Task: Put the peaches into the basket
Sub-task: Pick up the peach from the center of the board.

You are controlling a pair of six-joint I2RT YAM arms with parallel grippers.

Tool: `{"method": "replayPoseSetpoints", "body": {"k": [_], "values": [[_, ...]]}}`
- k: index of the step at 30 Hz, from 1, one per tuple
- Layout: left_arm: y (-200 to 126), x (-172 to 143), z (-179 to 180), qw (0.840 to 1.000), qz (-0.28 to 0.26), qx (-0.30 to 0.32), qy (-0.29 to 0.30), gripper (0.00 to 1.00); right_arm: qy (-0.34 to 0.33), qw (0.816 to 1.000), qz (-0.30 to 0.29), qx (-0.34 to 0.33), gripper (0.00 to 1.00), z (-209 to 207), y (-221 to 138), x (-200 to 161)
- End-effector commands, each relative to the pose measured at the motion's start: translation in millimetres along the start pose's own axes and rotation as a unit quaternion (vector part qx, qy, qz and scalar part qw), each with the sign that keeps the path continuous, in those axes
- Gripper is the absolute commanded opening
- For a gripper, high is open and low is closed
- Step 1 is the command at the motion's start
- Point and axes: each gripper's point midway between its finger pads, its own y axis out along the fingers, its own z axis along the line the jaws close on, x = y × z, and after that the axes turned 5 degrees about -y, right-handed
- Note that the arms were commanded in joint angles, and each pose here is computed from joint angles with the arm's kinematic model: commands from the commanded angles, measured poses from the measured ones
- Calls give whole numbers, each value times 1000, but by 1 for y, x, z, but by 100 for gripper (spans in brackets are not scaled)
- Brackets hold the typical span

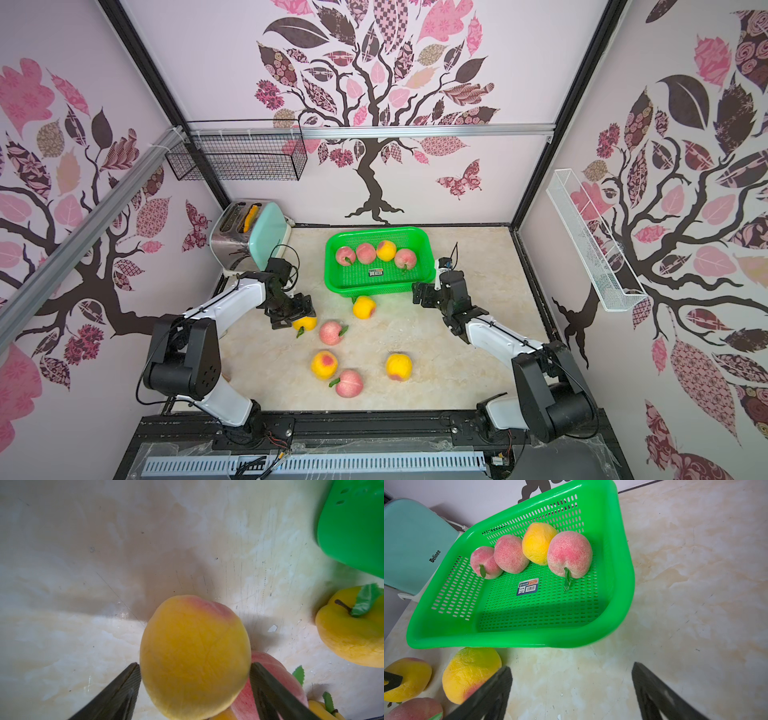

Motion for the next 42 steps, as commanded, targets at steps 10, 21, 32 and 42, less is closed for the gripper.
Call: {"method": "replayPoseSetpoints", "body": {"k": [10, 21, 32, 42], "values": [[12, -3, 0, 1000, 27, -1, -1, 85, 1, 1000, -6, -6, 93, 2, 0, 13], [18, -5, -3, 999, 37, -13, 1, 77, 0, 1000, -7, -13, 93, 0, -2, 12], [-3, 5, -14, 999, -8, -37, 12, 74, 0, 1000, -9, -11, 93, 0, -3, 13], [-10, 5, -21, 998, -16, -58, 19, 73, 3, 1000, -6, -9, 93, 1, -2, 11]]}}
